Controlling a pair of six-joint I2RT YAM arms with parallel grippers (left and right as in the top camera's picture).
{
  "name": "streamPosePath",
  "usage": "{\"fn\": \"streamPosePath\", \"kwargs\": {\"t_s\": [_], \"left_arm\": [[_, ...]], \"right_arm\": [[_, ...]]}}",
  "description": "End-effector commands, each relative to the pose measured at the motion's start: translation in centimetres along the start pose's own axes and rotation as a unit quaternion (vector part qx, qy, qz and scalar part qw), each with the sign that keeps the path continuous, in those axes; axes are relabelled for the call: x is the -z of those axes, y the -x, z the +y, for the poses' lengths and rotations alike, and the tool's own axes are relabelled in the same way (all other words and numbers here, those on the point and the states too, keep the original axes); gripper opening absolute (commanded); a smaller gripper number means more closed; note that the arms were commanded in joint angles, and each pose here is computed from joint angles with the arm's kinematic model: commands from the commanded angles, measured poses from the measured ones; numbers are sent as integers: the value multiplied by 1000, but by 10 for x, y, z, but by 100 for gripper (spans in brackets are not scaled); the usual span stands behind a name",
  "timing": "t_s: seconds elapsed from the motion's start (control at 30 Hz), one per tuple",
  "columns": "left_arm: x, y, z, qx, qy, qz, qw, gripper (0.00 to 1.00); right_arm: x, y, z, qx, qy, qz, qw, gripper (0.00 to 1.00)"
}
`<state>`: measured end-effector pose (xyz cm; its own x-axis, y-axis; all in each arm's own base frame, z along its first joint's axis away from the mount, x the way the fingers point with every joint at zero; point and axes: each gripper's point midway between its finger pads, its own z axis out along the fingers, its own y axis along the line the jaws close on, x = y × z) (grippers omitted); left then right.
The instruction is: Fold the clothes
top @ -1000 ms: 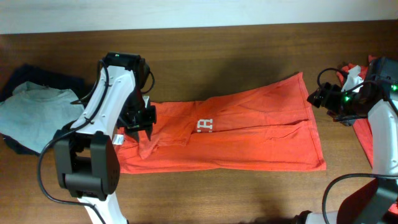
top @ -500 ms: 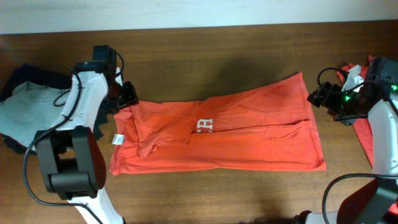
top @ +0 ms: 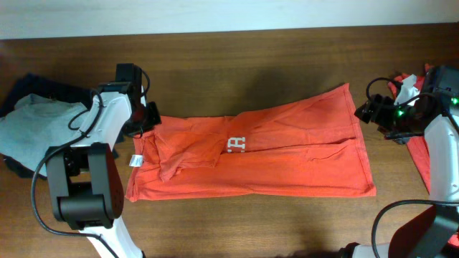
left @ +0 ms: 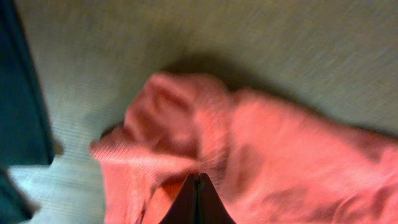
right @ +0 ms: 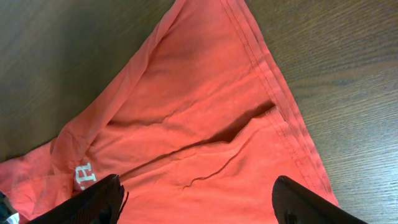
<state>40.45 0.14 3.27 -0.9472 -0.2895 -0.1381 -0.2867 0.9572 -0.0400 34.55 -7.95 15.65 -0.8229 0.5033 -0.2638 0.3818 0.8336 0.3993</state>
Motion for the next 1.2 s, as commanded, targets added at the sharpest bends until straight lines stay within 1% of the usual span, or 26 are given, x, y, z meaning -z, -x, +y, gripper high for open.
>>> {"fn": "streamPosePath", "kwargs": {"t_s": [0.0, 0.1, 0.17, 0.23, 0.27, 0.3, 0.33, 0.37, 0.43, 0.57, 0.6, 0.63, 0.7, 0.83, 0.93, 1.07, 1.17], "left_arm": [[5, -10, 20, 0, 51, 13, 999, 1], [7, -20, 28, 4, 70, 31, 997, 0], [11, -8, 24, 5, 63, 6, 998, 0], [20, 5, 17, 7, 44, -21, 999, 11], [24, 12, 12, 7, 31, -37, 999, 20], [26, 18, 9, 4, 23, -48, 999, 25], [27, 23, 7, 5, 19, -58, 998, 34], [26, 26, 5, 5, 14, -65, 998, 40], [21, 28, 0, 4, 2, -64, 998, 44], [-1, 23, -8, 2, -15, -39, 999, 44], [-6, 21, -7, 2, -13, -33, 999, 44], [-11, 19, -7, 2, -11, -26, 1000, 41], [-19, 16, -6, 2, -8, -16, 1000, 23], [-18, 15, -5, 2, -7, -14, 1000, 1], [-18, 5, 4, 9, 3, 8, 1000, 0], [-16, -6, 28, 26, 38, 33, 998, 1], [-16, -6, 35, 35, 36, 37, 998, 0]], "right_arm": [[7, 4, 1, 8, -2, -11, 1000, 82], [7, 4, 1, 8, -2, -11, 1000, 82], [7, 4, 1, 8, -2, -11, 1000, 82], [7, 4, 1, 8, -2, -11, 1000, 82], [7, 4, 1, 8, -2, -11, 1000, 81], [7, 4, 1, 8, -2, -11, 1000, 82], [7, 4, 1, 8, -2, -11, 1000, 82], [7, 4, 1, 8, -2, -11, 1000, 82], [7, 4, 1, 8, -2, -11, 1000, 82], [7, 4, 1, 8, -2, -11, 1000, 82], [7, 4, 1, 8, -2, -11, 1000, 81], [7, 4, 1, 8, -2, -11, 1000, 81], [7, 4, 1, 8, -2, -11, 1000, 82], [7, 4, 1, 8, -2, -11, 1000, 82], [7, 2, 1, 6, -2, -7, 1000, 82], [7, 3, 1, 8, -2, -10, 1000, 81], [7, 8, 2, 11, 0, -19, 1000, 81]]}}
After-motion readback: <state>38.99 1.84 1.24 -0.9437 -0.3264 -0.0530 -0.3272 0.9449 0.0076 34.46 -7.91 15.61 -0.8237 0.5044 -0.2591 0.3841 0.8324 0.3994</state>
